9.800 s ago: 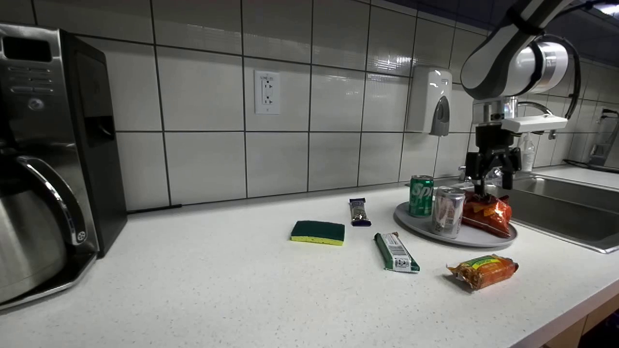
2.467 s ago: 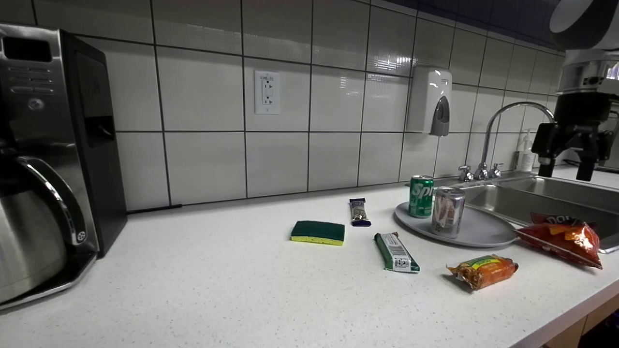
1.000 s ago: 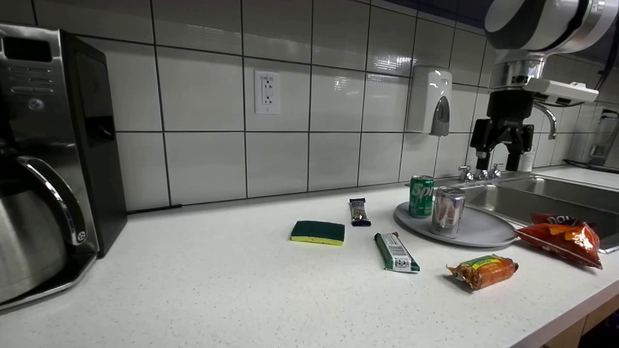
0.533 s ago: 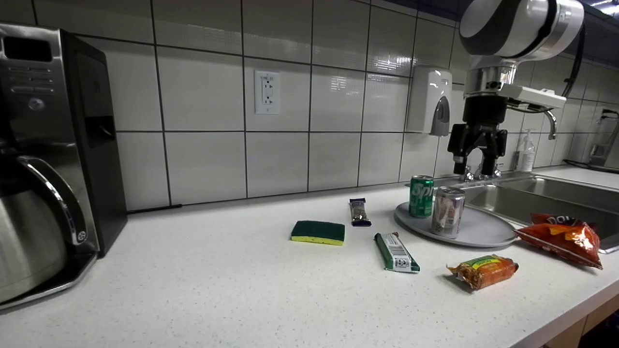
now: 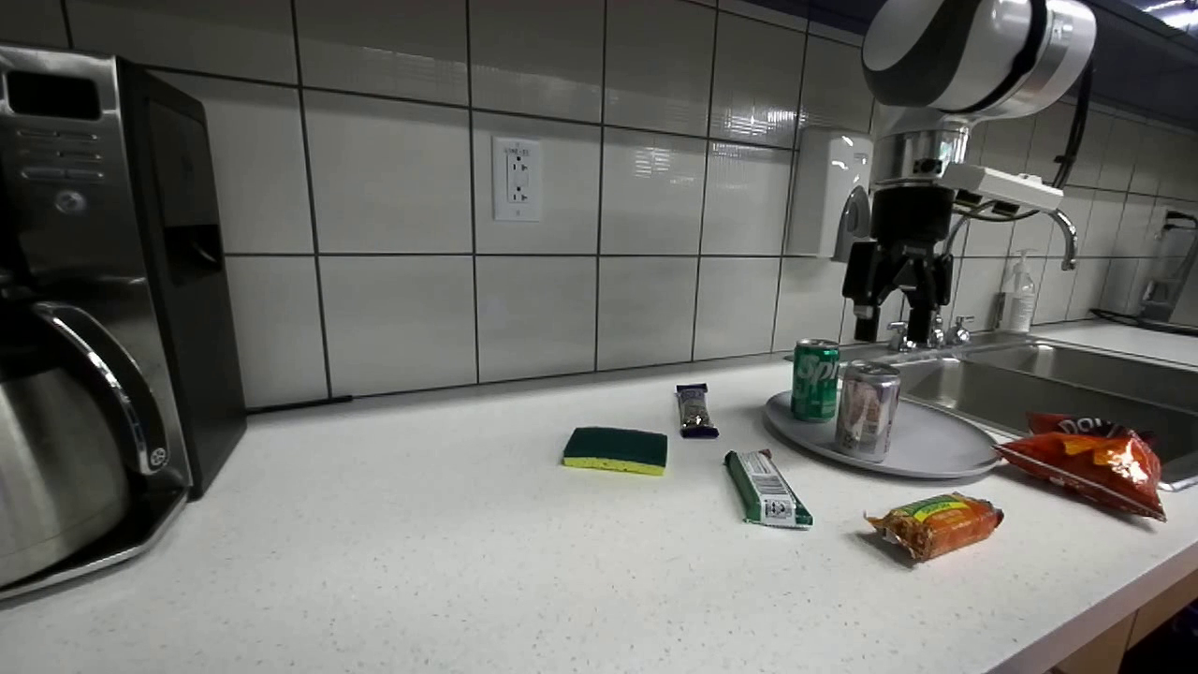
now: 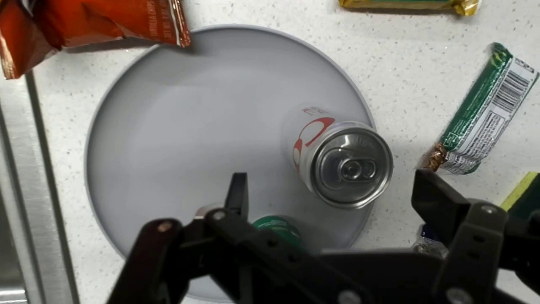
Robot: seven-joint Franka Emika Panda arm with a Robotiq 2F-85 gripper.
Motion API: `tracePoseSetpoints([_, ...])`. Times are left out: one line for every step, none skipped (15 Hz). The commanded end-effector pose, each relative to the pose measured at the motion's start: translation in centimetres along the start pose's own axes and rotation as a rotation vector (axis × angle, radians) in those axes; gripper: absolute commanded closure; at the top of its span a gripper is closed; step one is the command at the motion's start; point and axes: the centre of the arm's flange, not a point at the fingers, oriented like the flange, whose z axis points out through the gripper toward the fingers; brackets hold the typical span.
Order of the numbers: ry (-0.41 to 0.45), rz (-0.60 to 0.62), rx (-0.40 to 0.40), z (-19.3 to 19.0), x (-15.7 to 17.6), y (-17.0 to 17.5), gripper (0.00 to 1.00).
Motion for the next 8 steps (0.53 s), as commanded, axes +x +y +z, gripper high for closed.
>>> tracePoseSetpoints([-0.048,-0.041,0.002,-0.5,0.5,-0.85,0.0])
tracePoseSetpoints([-0.065,-0.048,0.011,-0.52,0.39,-1.1,0.0])
tracePoseSetpoints([-0.03,-0.018,0.007,0.15,-0.02,-0.88,0.0])
tracePoseSetpoints([-0.04,-0.021,0.01,0.21,-0.07,-1.08,0.0])
tracePoseSetpoints([-0.044,-0.023,0.011,0.23,-0.07,-1.18,0.0])
tracePoseSetpoints([-0.046,-0.024,0.011,0.23,-0.08,-1.21,0.0])
tracePoseSetpoints([-0.047,-0.024,0.012,0.23,-0.09,-1.21,0.0])
tracePoseSetpoints([-0.047,-0.024,0.012,0.23,-0.09,-1.22,0.0])
